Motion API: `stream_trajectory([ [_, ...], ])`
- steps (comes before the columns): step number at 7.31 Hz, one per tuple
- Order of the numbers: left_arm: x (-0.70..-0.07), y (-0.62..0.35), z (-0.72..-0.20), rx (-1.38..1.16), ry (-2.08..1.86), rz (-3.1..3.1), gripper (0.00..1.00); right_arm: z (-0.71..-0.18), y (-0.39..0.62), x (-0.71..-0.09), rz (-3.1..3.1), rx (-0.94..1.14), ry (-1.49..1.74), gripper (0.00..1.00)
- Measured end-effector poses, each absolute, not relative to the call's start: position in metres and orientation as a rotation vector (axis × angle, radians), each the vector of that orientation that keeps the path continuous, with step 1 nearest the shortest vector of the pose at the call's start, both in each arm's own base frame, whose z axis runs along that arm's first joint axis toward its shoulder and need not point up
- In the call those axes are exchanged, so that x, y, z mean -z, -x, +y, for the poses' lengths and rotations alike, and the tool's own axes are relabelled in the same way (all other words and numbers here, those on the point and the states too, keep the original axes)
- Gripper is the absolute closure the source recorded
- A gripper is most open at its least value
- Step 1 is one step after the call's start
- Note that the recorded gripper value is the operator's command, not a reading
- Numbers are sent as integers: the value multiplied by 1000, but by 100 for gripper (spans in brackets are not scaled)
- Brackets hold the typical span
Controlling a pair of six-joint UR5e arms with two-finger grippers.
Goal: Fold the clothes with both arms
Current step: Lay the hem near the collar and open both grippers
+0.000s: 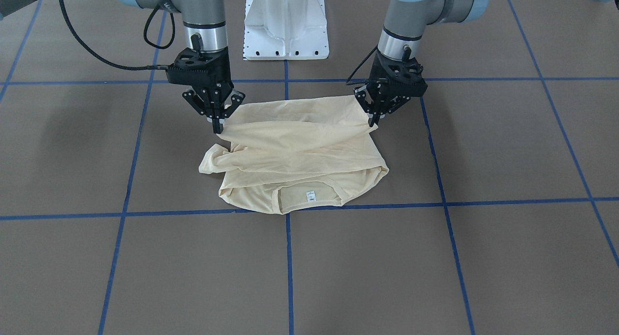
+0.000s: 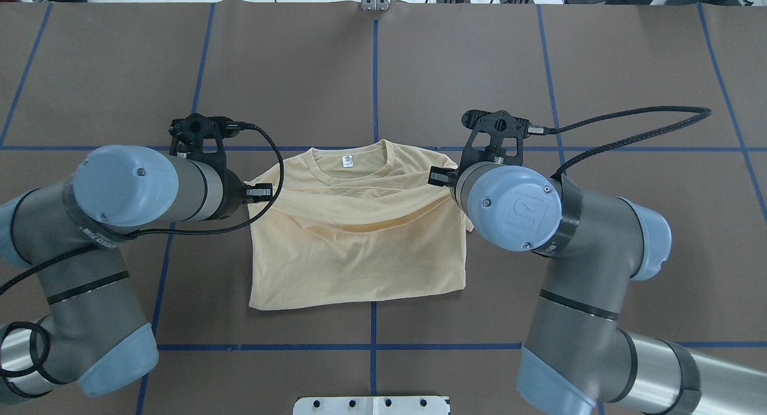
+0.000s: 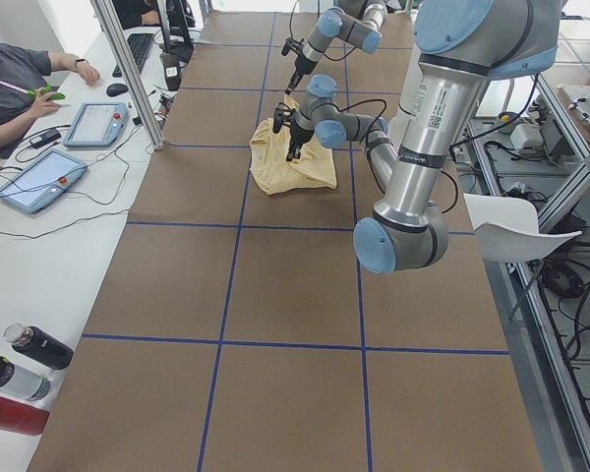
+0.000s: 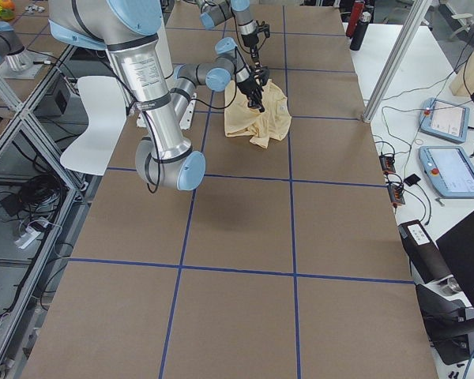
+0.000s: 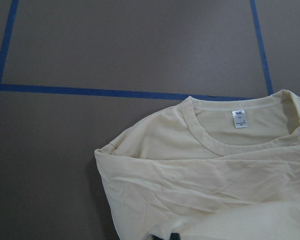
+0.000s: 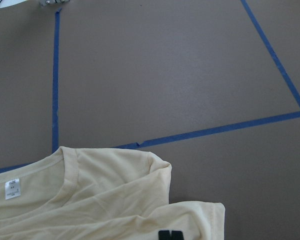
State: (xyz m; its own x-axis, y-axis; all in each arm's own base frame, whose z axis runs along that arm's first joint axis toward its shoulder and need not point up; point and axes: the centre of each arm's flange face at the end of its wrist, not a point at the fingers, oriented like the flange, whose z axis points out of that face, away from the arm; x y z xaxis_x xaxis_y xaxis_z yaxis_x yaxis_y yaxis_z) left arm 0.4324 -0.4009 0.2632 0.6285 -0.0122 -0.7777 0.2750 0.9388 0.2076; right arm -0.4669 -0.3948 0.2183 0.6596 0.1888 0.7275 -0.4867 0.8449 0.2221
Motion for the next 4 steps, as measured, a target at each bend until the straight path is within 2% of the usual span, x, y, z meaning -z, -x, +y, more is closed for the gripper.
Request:
stream_trajectory([
  [4, -286, -461, -429, 187, -349, 829, 100, -448, 504, -226, -727, -415, -419, 100],
])
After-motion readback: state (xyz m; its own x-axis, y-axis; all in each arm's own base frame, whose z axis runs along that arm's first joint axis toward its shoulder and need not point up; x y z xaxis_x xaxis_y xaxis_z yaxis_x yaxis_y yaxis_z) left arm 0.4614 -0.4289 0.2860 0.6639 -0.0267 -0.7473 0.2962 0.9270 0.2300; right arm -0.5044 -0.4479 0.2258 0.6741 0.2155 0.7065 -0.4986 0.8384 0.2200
